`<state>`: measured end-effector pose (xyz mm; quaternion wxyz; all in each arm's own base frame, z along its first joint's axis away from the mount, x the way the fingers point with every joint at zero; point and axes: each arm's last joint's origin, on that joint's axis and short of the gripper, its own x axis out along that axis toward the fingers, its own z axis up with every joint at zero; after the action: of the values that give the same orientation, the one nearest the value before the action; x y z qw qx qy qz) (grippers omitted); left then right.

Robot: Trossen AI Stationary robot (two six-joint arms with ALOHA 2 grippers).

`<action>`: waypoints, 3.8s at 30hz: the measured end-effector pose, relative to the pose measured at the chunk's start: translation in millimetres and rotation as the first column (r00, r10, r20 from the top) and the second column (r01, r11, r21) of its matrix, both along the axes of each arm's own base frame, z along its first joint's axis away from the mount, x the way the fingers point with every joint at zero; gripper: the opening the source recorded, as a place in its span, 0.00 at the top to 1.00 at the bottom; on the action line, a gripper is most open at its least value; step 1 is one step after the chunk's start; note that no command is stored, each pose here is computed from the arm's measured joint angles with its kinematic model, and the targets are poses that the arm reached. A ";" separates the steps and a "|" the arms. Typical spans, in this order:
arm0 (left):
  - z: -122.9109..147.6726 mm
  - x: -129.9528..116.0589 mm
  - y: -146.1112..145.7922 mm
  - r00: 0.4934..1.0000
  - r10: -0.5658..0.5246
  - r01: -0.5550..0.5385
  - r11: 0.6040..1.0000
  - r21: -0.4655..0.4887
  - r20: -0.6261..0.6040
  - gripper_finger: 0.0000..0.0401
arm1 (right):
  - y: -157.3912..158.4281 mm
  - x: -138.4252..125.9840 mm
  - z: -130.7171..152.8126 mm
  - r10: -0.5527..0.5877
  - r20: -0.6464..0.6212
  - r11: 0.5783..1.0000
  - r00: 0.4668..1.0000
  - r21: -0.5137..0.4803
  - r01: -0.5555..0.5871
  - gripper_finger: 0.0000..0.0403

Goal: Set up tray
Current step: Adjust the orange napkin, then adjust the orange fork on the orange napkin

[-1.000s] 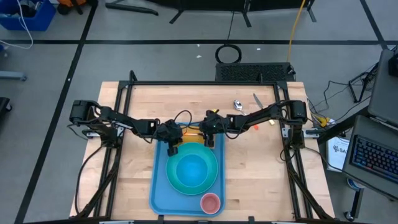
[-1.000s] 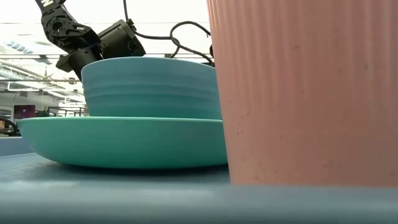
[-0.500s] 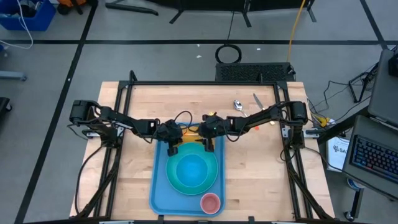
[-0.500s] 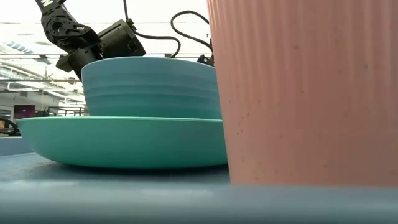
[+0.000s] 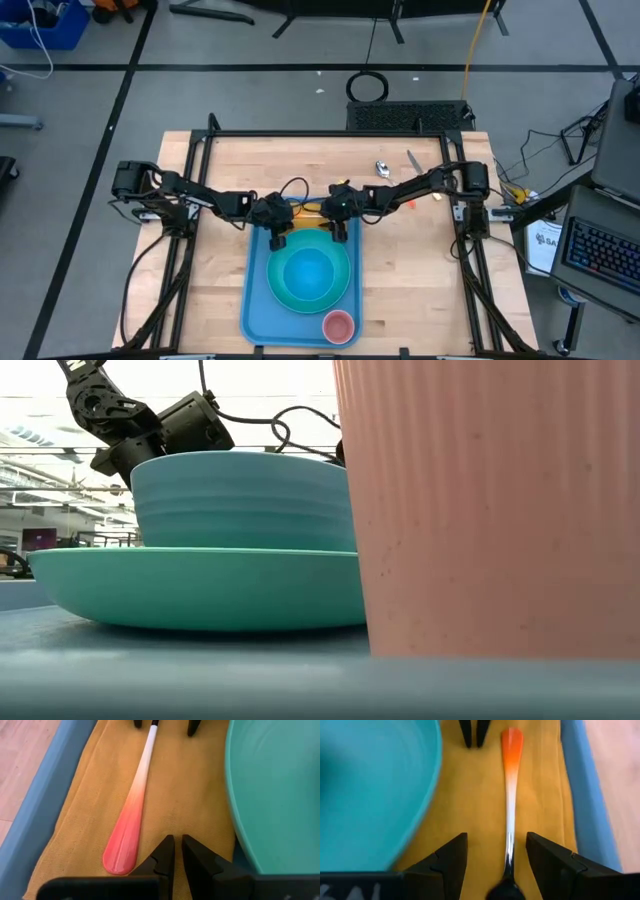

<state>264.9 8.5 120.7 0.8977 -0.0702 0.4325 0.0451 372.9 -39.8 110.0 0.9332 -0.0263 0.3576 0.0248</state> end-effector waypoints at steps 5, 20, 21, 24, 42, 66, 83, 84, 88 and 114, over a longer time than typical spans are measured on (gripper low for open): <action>0.4 0.5 0.0 1.000 0.000 0.000 1.000 0.000 0.007 0.91 | -0.4 7.9 -4.4 -0.001 -0.001 1.000 1.000 -0.002 0.001 0.52; -0.5 -0.4 -0.1 1.000 0.012 -0.012 1.000 -0.012 -0.005 0.91 | -3.4 13.2 -0.5 -0.102 0.009 0.993 0.995 -0.055 0.102 0.52; -0.5 -0.4 -0.1 1.000 0.011 -0.011 1.000 -0.012 -0.005 0.91 | -3.3 13.2 -0.5 -0.102 0.010 0.993 0.995 -0.051 0.103 0.53; -0.5 -0.4 -0.1 1.000 0.011 -0.011 1.000 -0.012 -0.006 0.91 | -2.3 13.3 -0.5 -0.060 0.010 0.997 0.998 -0.038 0.060 0.55; -3.7 -4.8 0.3 0.998 -0.019 0.020 1.000 0.014 -0.063 0.91 | -6.8 9.6 18.0 -0.022 0.037 1.000 0.999 0.023 0.021 0.67; -4.1 -5.1 1.1 0.998 -0.018 0.020 1.000 0.024 -0.064 0.91 | -15.5 8.9 5.3 -0.039 0.004 0.997 0.999 0.069 0.038 0.69; -4.2 -5.1 1.4 0.998 -0.016 0.017 1.000 0.023 -0.064 0.91 | -15.3 7.7 4.1 -0.040 -0.014 0.996 0.999 0.075 0.041 0.98; -4.2 -5.1 1.4 0.998 -0.016 0.017 1.000 0.023 -0.064 0.91 | -15.3 7.6 4.0 -0.043 -0.016 0.996 0.999 0.077 0.044 0.98; -4.2 -5.1 1.4 0.998 -0.015 0.016 1.000 0.022 -0.064 0.91 | -15.4 7.5 3.9 -0.058 -0.020 0.994 0.998 0.089 0.060 0.97; -5.1 -6.6 1.4 0.996 -0.031 0.034 0.999 0.031 -0.087 0.91 | -18.2 9.0 5.7 -0.144 0.001 0.987 0.990 0.069 0.143 0.99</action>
<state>258.3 9.9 115.6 0.8797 -0.0463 0.4714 0.0406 382.0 -58.0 115.8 0.9339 0.0316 0.3548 -0.0302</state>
